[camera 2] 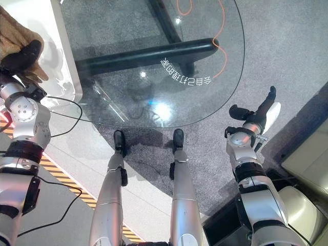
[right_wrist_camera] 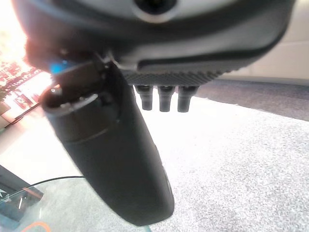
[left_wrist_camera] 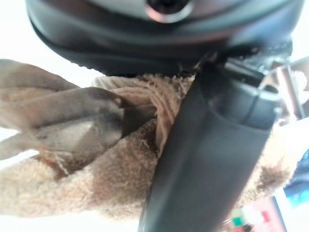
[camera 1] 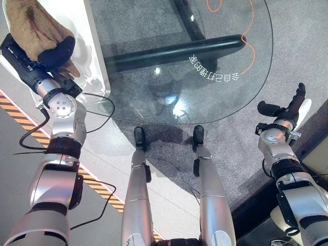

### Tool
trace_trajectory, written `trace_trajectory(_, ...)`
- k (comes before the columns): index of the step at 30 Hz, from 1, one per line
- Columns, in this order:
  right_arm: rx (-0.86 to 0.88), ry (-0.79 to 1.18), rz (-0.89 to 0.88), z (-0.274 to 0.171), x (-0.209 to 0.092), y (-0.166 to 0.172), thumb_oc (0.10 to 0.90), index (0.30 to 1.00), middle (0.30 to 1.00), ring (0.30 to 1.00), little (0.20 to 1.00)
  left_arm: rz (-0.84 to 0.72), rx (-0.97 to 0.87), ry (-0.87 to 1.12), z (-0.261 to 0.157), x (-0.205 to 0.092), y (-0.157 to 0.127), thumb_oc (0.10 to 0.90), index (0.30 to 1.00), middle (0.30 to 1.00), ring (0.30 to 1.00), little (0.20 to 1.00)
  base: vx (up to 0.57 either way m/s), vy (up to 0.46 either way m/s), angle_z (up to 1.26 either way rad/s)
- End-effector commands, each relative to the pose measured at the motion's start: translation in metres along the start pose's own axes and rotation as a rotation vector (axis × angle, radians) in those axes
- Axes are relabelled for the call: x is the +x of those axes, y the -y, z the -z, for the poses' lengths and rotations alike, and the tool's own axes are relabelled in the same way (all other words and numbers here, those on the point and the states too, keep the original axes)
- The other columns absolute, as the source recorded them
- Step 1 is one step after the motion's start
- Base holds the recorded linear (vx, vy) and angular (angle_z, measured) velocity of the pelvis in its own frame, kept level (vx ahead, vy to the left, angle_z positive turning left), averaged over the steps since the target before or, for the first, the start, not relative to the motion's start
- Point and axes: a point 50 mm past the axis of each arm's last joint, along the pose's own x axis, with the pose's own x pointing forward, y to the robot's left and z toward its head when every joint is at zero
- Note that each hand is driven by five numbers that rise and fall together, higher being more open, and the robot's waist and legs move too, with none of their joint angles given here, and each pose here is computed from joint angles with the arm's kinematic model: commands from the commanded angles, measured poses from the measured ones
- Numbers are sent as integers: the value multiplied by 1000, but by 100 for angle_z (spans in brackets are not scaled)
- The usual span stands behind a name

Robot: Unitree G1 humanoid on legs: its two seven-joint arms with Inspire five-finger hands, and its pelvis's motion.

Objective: Wipe the table with a cloth and put it in the basket.

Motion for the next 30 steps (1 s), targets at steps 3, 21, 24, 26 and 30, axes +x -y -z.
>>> trace_trajectory(3,-3,91,90,-15,19,30,800,900,900,900,900,-107,5,261,-78,43,-18,100,300,300,300,200,0,0,0)
trace_trajectory(21,1,106,75,-23,21,24,800,900,900,900,900,-131,144,0,-53,57,-26,100,300,300,300,200,0,0,0)
trace_trajectory(24,1,110,73,-26,22,23,800,900,900,900,900,-126,153,-56,-47,58,-29,210,394,394,394,310,0,0,0)
trace_trajectory(26,3,113,72,-28,22,22,800,900,900,900,900,-128,158,-72,-45,58,-31,331,498,498,498,431,0,0,0)
trace_trajectory(30,2,117,69,-30,22,21,800,900,900,900,900,-111,162,-142,-36,58,-33,800,900,900,900,900,0,0,0)
